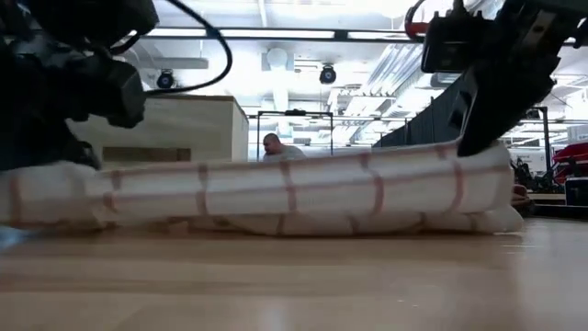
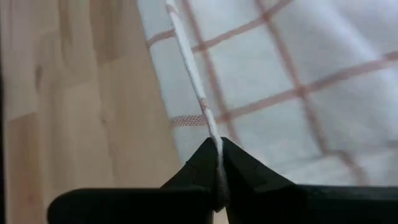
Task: Fold towel
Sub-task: Fold the white square towel
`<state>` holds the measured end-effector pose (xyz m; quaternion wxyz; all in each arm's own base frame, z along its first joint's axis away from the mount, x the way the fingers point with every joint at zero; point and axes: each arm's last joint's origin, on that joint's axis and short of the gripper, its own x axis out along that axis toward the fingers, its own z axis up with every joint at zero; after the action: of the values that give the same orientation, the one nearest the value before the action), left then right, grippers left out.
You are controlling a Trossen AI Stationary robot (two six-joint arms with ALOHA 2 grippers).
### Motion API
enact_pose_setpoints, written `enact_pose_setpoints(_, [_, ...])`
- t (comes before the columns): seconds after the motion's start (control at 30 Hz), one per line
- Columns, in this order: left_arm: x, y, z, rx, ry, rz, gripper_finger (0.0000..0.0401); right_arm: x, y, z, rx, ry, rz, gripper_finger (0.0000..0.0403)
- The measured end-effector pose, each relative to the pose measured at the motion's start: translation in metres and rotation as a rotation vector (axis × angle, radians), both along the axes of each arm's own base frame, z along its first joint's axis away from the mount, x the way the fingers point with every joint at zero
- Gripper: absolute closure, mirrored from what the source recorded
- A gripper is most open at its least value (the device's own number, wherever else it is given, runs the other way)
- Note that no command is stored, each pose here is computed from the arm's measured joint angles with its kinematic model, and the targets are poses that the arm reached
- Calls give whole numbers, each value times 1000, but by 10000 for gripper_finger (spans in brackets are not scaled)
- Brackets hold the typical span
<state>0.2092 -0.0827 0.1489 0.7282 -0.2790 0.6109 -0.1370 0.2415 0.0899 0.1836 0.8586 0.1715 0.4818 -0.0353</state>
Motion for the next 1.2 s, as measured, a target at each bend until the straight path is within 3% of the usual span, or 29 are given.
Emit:
enact_pose_setpoints(0.17, [1,-4,17,-106,93,-65,214,-7,-3,11,-20,-23,4,403])
enact_pose_setpoints(0.43, [5,-4,49,-99,36,-24,185,-14,-3,9,-65,30,40,403])
enact_pose_setpoints(0.87, [9,13,61,173,-16,102,134,-15,-5,9,-137,20,21,403])
enact_pose_setpoints(0.97, [-4,20,77,344,101,105,138,-17,-2,12,-119,22,19,403])
enact_pose_setpoints(1.03, [-14,23,84,415,172,97,141,-17,4,26,-99,-27,37,403])
enact_pose_setpoints(1.2, [-24,24,89,431,171,74,143,-12,9,87,-140,-264,57,403])
